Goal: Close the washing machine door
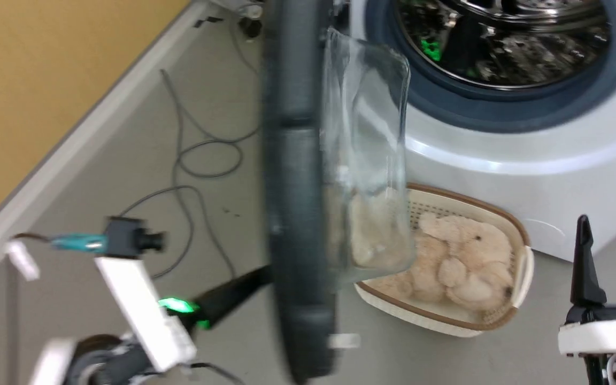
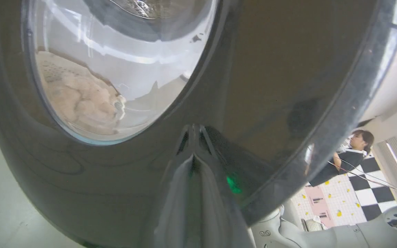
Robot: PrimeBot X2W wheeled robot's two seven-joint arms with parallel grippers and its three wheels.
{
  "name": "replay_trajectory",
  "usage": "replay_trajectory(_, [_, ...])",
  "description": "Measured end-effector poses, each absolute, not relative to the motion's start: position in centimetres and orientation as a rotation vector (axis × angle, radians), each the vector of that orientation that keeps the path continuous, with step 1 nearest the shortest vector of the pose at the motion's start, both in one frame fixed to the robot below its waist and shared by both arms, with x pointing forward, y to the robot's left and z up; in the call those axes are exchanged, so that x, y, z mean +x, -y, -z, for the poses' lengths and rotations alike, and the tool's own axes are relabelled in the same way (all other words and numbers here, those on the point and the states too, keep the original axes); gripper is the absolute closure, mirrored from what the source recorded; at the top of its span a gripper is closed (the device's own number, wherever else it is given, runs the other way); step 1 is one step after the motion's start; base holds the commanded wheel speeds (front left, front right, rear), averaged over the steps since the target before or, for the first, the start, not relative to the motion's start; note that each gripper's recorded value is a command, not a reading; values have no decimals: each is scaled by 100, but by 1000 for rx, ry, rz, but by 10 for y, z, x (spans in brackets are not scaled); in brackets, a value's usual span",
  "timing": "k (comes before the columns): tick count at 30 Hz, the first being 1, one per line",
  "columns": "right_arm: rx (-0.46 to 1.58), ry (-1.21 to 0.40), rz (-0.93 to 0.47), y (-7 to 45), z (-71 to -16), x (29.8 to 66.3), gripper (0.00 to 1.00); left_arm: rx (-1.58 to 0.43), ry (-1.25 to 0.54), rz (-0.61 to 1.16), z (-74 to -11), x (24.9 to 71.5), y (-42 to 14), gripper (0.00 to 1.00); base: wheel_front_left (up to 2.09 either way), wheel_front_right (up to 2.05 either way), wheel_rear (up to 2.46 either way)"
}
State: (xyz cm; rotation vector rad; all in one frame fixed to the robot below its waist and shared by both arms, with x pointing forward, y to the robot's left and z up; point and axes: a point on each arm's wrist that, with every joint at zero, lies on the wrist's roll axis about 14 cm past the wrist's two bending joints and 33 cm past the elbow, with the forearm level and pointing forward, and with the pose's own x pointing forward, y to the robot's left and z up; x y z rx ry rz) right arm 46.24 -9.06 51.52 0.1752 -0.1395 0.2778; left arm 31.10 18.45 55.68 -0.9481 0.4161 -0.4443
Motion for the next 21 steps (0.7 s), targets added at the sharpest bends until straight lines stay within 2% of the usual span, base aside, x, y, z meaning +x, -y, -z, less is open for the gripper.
replay_trajectory(5, [168, 156, -221, 113, -520, 461, 0, -995, -389, 627, -577, 333, -129, 100, 0, 0, 0])
replay_trajectory(10, [153, 172, -143, 143, -525, 456, 0, -1040, -410, 738, -579, 353, -80, 100, 0, 0, 0])
replay_trajectory(21, [119, 182, 23, 208, -530, 425, 0, -1108, -469, 773, -552, 391, -6, 100, 0, 0, 0])
